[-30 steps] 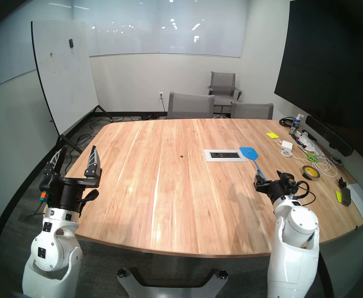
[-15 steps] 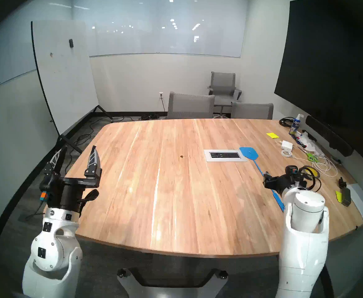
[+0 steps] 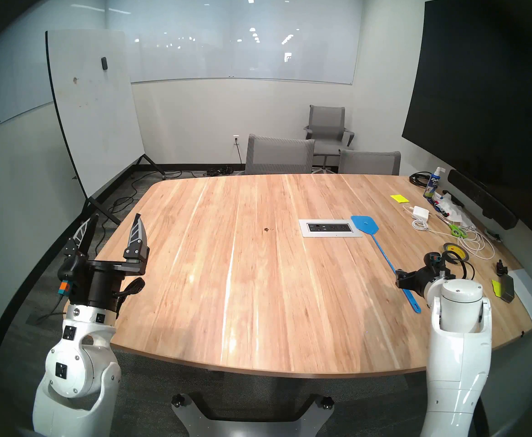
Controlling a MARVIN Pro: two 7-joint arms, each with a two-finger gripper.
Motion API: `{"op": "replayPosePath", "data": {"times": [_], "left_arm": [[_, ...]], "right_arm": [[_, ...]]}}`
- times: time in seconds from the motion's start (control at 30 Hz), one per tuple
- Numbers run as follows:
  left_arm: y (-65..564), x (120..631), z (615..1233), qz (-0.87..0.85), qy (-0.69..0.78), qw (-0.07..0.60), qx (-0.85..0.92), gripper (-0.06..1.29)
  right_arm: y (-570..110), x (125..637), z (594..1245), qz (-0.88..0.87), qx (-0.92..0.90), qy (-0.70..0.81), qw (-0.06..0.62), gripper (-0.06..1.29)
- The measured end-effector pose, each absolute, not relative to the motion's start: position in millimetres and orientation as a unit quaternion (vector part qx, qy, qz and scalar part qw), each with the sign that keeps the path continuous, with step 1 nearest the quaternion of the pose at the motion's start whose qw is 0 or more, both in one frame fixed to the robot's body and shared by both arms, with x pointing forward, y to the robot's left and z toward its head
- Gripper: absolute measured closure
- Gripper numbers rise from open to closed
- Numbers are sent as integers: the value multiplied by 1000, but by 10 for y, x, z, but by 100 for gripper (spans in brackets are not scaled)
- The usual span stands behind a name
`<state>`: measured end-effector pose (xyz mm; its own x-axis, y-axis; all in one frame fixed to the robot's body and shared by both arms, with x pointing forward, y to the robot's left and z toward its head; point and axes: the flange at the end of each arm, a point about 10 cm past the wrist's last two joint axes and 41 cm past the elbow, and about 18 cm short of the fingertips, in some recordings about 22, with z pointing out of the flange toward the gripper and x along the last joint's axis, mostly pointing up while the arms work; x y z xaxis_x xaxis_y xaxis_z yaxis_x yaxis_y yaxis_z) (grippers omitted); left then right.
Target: Swat a bug on table
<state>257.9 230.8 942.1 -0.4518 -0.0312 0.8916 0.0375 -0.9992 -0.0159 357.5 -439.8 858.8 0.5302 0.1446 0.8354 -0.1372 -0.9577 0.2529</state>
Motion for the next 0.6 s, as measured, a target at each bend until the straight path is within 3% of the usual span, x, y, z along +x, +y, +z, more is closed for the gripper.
{"op": "replayPosePath", "data": {"times": [0.6], "left_arm": [[2308, 2579, 9422, -852, -3, 20, -523, -2]], "right_arm": [[-4697, 3675, 8429, 450, 884, 58, 112, 1]]}}
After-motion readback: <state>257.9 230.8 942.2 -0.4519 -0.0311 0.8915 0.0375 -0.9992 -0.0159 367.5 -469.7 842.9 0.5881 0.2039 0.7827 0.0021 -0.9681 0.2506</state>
